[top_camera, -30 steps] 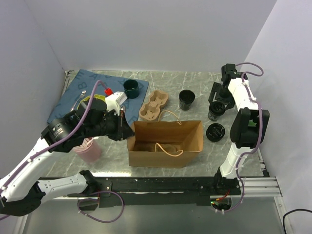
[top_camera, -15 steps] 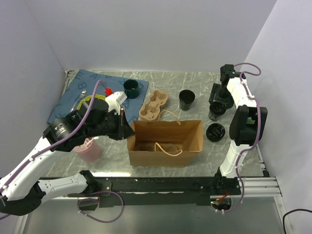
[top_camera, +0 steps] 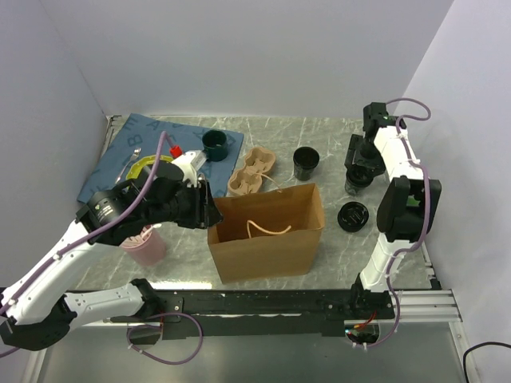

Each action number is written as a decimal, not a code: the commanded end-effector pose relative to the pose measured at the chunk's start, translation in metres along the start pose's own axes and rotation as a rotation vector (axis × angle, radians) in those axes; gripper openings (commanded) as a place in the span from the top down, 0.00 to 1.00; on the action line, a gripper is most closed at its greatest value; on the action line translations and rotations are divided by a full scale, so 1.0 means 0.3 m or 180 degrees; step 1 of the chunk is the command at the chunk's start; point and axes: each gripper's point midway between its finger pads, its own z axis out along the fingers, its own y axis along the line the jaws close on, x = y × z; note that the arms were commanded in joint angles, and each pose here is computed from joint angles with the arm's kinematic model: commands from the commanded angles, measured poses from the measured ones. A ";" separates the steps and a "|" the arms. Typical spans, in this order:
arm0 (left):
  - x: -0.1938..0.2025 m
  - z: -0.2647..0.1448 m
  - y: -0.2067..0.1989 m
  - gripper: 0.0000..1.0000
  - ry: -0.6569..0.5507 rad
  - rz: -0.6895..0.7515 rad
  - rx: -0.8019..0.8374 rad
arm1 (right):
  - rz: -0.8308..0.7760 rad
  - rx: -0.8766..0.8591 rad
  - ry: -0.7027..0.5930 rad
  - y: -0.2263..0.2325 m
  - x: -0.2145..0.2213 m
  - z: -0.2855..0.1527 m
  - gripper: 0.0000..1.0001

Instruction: Pack the takeout coffee

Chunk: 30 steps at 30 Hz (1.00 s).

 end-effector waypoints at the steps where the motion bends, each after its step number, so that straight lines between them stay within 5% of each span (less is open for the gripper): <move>1: -0.048 -0.030 0.000 0.49 -0.0157 -0.0138 -0.0110 | -0.0006 -0.0180 -0.0621 0.002 -0.099 -0.267 0.50; 8: -0.048 -0.035 0.017 0.43 -0.0139 -0.0200 -0.0238 | -0.0295 -0.0706 -0.1317 0.106 -0.136 -0.668 0.51; 18: -0.051 -0.079 0.096 0.45 -0.0340 -0.0252 -0.0542 | -0.1131 -0.2337 -0.2736 0.258 0.173 -1.356 0.56; 24: -0.055 -0.076 0.129 0.47 -0.0432 -0.0126 -0.0629 | -0.1553 -0.3213 -0.3143 0.253 0.391 -1.482 0.57; 30: -0.091 -0.030 0.095 0.51 -0.0425 -0.0010 -0.0565 | -0.2008 -0.3873 -0.2777 0.281 0.566 -1.514 0.57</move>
